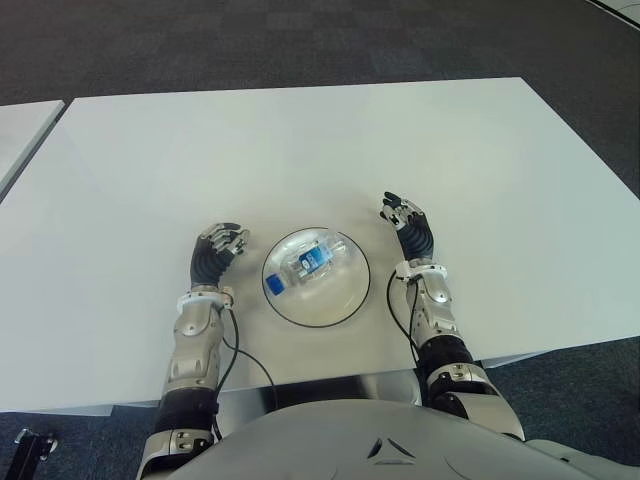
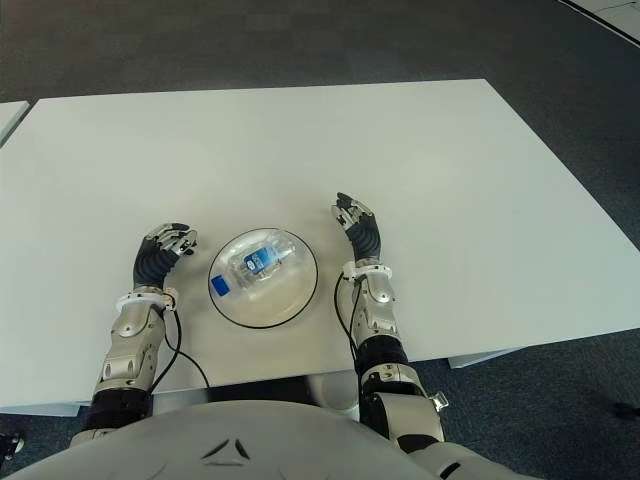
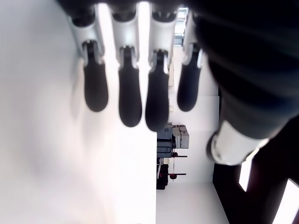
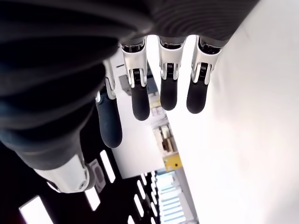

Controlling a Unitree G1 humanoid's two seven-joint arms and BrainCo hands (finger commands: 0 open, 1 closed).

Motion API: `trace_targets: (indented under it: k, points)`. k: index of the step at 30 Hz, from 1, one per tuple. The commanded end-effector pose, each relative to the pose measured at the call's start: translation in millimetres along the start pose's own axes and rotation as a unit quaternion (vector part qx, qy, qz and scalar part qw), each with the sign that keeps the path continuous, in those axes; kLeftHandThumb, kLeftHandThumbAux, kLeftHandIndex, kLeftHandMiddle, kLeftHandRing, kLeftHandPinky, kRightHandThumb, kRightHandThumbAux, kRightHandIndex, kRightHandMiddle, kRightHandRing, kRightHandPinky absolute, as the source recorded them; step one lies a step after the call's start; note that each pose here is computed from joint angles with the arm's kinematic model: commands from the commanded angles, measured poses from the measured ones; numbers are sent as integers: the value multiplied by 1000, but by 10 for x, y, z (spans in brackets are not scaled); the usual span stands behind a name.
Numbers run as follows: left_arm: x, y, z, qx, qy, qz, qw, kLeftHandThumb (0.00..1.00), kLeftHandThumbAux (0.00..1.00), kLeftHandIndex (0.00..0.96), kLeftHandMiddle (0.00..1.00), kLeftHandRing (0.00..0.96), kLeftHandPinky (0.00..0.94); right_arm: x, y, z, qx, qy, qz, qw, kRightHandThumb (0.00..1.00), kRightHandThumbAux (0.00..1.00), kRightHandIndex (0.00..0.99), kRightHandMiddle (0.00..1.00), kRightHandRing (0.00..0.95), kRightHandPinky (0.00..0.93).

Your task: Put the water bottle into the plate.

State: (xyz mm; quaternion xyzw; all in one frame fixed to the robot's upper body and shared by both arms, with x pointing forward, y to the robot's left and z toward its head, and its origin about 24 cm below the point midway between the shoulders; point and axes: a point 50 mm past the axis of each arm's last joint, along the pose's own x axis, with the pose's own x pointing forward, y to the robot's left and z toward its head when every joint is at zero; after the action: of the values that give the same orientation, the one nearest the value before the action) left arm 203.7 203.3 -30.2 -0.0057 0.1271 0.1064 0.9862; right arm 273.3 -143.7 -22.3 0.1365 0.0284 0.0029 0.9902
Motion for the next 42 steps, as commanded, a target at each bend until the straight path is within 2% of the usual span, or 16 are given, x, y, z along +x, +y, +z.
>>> trace_targets:
  k: [1, 15, 21, 42]
  points:
    - [-122, 12, -316, 1, 85, -4, 996, 705, 713, 430, 551, 519, 497, -55, 25, -149, 9, 32, -5, 999, 699, 729, 439, 756, 728, 709]
    - [-125, 10, -317, -2, 85, -1, 996, 706, 713, 430, 555, 524, 508, -75, 17, -229, -19, 47, 0, 999, 700, 729, 439, 764, 739, 724]
    - [-123, 10, -321, -3, 89, -1, 996, 706, 712, 430, 556, 524, 509, -78, 11, -248, -29, 53, -2, 998, 701, 729, 438, 753, 728, 698]
    - [-127, 14, -314, 1, 84, -2, 996, 706, 713, 430, 554, 524, 506, -85, 0, -267, -54, 60, -8, 997, 702, 731, 437, 755, 735, 729]
